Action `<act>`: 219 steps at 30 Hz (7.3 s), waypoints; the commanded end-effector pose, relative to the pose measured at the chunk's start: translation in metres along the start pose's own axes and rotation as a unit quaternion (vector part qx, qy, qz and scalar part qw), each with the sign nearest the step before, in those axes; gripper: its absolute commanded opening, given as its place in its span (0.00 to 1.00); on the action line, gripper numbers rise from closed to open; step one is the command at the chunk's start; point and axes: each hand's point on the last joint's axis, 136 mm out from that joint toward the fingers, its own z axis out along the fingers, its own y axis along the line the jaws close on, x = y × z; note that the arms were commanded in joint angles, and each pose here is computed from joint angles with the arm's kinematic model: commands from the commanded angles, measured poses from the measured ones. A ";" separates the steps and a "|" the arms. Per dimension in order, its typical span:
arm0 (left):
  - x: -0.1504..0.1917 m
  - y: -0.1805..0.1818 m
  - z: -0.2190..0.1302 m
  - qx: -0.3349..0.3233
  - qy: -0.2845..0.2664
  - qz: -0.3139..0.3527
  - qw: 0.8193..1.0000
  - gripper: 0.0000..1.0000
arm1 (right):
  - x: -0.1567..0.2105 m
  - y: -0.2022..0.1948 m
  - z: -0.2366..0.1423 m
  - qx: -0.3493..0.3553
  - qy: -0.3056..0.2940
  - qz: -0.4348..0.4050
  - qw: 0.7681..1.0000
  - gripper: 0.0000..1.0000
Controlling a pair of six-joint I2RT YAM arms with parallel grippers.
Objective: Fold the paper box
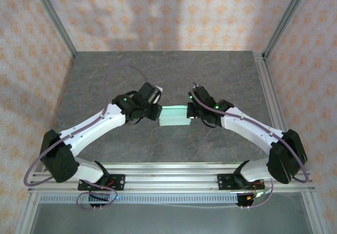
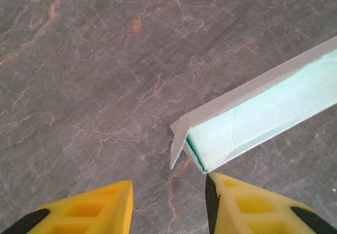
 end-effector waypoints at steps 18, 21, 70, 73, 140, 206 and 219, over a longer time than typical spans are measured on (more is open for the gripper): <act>-0.007 -0.006 0.021 -0.009 0.028 -0.013 0.999 0.21 | 0.000 0.002 -0.005 -0.002 0.002 0.001 1.000 0.00; -0.005 -0.006 0.022 -0.010 0.033 -0.019 0.999 0.15 | 0.000 0.002 -0.005 -0.004 0.003 0.001 1.000 0.00; 0.033 -0.012 0.061 -0.034 0.112 -0.130 0.985 0.00 | -0.023 0.002 -0.042 -0.051 -0.175 -0.007 0.983 0.55; 0.033 -0.014 0.062 -0.029 0.115 -0.127 0.985 0.00 | -0.031 -0.005 -0.052 -0.042 -0.197 0.020 0.979 0.64; 0.054 -0.006 0.081 0.075 0.136 -0.270 0.950 0.28 | -0.005 -0.003 0.018 -0.061 -0.045 0.095 0.993 0.62; 0.081 -0.075 0.112 0.188 0.189 -0.247 0.932 0.15 | 0.105 -0.015 0.055 -0.176 0.061 0.119 0.975 0.00; 0.073 -0.097 0.110 0.216 0.178 -0.253 0.926 0.10 | 0.109 0.008 0.051 -0.199 0.068 0.047 0.977 0.00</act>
